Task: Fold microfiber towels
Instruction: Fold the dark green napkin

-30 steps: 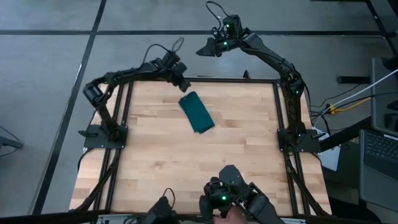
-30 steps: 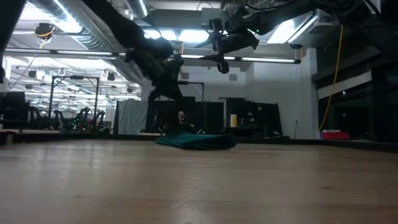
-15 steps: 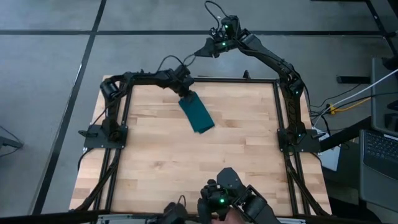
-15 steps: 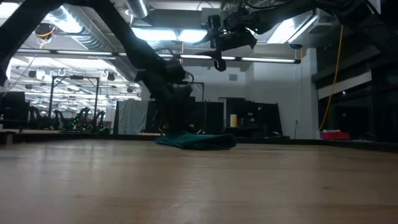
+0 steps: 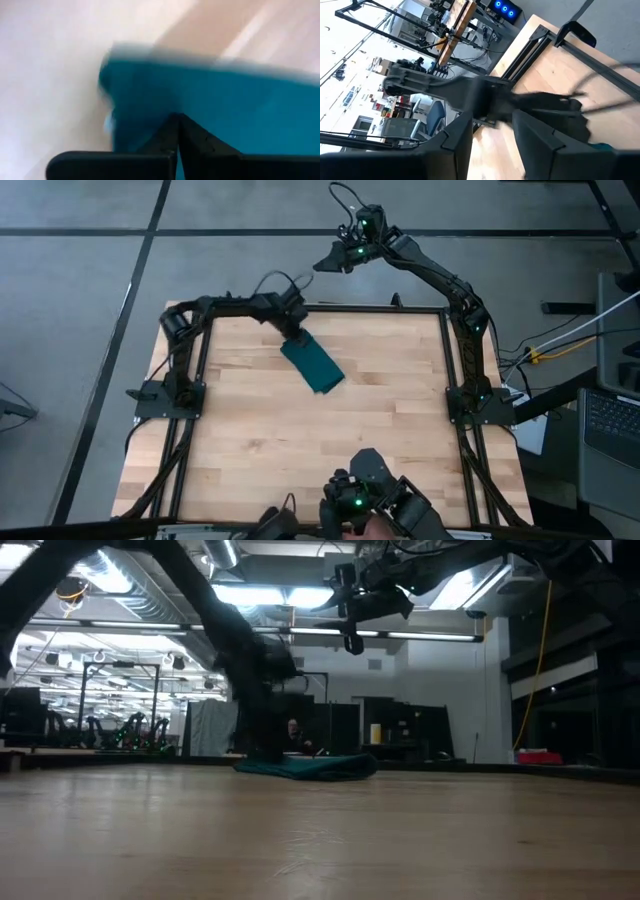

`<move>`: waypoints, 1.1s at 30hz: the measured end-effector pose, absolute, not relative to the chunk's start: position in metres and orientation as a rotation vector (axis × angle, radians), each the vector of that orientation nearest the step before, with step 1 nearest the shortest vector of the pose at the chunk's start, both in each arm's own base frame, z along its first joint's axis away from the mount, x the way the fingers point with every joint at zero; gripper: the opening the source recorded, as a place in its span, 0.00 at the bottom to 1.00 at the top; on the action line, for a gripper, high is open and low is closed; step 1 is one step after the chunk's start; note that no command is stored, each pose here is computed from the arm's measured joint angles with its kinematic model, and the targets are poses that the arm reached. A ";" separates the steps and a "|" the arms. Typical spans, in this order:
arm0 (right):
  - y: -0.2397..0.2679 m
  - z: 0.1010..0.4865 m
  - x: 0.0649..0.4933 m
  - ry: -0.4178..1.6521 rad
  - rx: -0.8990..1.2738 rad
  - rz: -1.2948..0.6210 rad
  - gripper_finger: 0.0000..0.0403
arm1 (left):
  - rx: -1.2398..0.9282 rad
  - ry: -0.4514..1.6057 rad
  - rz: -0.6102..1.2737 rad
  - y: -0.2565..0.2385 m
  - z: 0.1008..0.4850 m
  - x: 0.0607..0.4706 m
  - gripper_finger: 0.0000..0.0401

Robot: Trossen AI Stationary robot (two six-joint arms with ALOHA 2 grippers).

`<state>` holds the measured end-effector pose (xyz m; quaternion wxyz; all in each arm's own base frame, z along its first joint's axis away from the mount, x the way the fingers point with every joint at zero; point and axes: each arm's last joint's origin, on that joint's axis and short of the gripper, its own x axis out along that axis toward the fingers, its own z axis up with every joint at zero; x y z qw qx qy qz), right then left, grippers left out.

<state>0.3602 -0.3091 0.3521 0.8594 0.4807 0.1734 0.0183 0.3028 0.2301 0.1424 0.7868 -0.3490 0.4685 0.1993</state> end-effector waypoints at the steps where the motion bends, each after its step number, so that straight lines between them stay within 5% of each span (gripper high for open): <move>1: -0.309 0.352 0.360 0.364 1.009 0.038 0.36 | -0.737 0.957 0.435 0.230 0.157 0.305 0.01; 5: -0.309 0.352 0.360 0.363 1.009 0.039 0.38 | -0.662 0.769 0.360 0.220 0.214 0.312 0.01; 12: -0.307 0.352 0.361 0.374 1.010 0.069 0.40 | -0.654 0.738 0.257 0.183 0.226 0.334 0.00; 33: -0.280 0.338 0.370 0.525 1.012 0.154 0.36 | -0.681 0.931 0.099 0.137 0.116 0.390 0.00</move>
